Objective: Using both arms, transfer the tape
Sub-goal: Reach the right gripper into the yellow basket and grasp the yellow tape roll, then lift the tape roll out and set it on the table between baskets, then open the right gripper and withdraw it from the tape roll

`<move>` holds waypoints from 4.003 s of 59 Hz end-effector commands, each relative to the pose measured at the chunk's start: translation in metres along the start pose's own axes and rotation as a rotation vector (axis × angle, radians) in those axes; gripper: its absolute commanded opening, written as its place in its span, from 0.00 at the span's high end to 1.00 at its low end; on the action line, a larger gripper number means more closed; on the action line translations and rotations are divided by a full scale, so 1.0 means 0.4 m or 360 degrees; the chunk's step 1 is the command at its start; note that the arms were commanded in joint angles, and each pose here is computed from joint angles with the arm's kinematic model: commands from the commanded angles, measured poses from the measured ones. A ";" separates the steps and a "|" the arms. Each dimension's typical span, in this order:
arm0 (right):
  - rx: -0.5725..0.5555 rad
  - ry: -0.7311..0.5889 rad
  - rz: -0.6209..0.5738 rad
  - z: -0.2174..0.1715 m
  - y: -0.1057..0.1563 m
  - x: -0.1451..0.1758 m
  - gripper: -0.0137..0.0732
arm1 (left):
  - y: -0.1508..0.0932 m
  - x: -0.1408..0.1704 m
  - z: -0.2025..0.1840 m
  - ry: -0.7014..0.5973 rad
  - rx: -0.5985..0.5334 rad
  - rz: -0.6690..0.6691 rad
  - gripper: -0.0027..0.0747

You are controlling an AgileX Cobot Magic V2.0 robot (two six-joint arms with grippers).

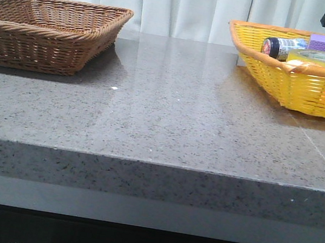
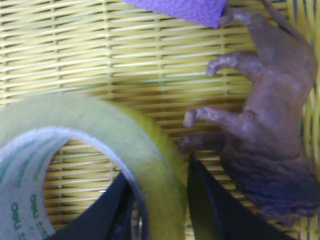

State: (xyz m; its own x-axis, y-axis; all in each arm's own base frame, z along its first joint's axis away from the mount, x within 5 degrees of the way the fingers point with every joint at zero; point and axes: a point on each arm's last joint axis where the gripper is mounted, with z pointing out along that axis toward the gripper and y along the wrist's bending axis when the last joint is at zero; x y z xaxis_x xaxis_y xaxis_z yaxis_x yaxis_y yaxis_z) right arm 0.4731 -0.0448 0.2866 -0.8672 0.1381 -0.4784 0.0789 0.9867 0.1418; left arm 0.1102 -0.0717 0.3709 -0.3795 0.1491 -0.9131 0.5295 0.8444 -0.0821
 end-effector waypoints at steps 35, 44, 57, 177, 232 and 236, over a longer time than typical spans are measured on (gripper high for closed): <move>-0.0284 -0.0515 -0.0281 -0.440 0.171 -0.014 0.68 | -0.006 -0.040 -0.012 -0.0165 0.0025 -0.0020 0.24; -0.0410 -0.0561 -0.0584 -0.498 0.305 0.030 0.68 | -0.006 -0.040 -0.012 -0.0165 0.0025 -0.0020 0.24; -0.0567 -0.0456 -0.0902 -0.477 0.490 0.105 0.68 | -0.006 -0.040 -0.012 -0.0165 0.0025 -0.0020 0.24; -0.0688 -0.0752 -0.0799 -0.678 0.453 0.377 0.37 | -0.006 -0.040 -0.012 -0.0165 0.0025 -0.0020 0.24; -0.0764 -0.1186 -0.0683 -0.666 0.212 0.741 0.37 | -0.007 -0.044 -0.012 -0.0191 0.0030 -0.0028 0.24; -0.0764 -0.1186 -0.0683 -0.666 0.212 0.741 0.37 | -0.006 -0.049 -0.007 -0.0207 0.0024 -0.0021 0.24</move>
State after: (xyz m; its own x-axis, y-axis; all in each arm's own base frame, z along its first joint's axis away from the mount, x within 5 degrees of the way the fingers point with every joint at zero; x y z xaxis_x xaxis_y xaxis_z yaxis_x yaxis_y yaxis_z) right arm 0.0913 0.0575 0.3730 -0.3116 -0.1046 -0.9444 -0.5235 0.8484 0.0787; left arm 0.1112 -0.0723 0.3715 -0.3729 0.1427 -0.9168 0.5295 0.8441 -0.0840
